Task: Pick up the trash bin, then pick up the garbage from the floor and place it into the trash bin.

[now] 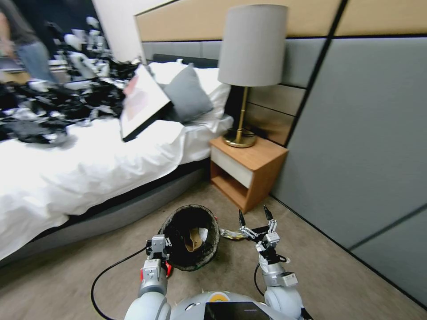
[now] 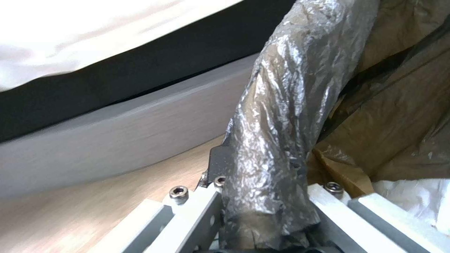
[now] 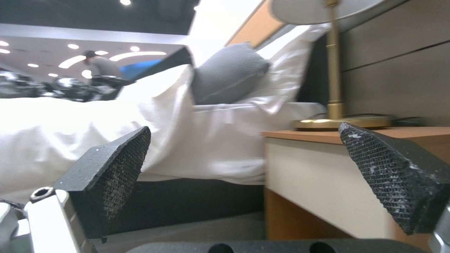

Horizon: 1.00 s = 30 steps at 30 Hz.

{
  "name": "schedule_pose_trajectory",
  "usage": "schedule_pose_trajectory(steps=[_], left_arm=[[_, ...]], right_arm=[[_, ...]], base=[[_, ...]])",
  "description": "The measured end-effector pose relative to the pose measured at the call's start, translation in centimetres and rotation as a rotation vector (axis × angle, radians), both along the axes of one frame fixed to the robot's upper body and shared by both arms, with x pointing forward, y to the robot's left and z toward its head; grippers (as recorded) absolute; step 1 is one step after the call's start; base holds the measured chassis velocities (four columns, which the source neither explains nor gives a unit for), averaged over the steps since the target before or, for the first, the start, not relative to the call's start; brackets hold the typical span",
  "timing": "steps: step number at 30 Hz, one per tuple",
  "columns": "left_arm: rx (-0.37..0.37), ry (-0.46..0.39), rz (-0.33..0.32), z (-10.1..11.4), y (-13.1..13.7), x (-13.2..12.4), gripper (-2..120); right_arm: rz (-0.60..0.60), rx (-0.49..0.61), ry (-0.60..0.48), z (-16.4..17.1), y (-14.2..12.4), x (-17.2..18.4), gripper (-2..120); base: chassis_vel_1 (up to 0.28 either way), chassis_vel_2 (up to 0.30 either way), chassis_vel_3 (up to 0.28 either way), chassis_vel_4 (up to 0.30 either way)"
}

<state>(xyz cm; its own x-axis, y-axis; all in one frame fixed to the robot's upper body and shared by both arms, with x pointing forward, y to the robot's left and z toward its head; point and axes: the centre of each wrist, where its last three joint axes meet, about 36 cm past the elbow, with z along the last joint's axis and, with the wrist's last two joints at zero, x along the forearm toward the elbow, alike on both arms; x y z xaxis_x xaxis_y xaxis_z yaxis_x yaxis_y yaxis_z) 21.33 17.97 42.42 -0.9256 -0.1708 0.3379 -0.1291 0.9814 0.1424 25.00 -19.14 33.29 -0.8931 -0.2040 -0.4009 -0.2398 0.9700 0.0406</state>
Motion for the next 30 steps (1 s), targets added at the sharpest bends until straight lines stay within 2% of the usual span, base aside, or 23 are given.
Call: schedule_pose_trajectory(steps=[11,20,28,30], left_arm=[[-0.003,-0.013,0.001,-0.5,0.0,0.1,0],[-0.006,-0.013,0.003,-0.5,-0.1,0.1,0],[-0.004,-0.014,0.005,-0.4,0.0,0.1,0],[-0.004,-0.015,0.005,-0.4,0.0,0.1,0]], right_arm=[[0.001,-0.006,0.005,-0.5,0.0,0.1,100],[0.002,-0.017,-0.005,-0.6,-0.2,0.5,100],[0.001,-0.113,-0.007,-1.0,-2.1,2.5,100],[0.007,-0.178,0.027,-1.3,-3.5,3.9,100]], base=[[0.115,0.107,0.110,0.106],[0.000,0.000,0.000,0.000],[0.000,0.000,0.000,0.000],[0.000,0.000,0.000,0.000]])
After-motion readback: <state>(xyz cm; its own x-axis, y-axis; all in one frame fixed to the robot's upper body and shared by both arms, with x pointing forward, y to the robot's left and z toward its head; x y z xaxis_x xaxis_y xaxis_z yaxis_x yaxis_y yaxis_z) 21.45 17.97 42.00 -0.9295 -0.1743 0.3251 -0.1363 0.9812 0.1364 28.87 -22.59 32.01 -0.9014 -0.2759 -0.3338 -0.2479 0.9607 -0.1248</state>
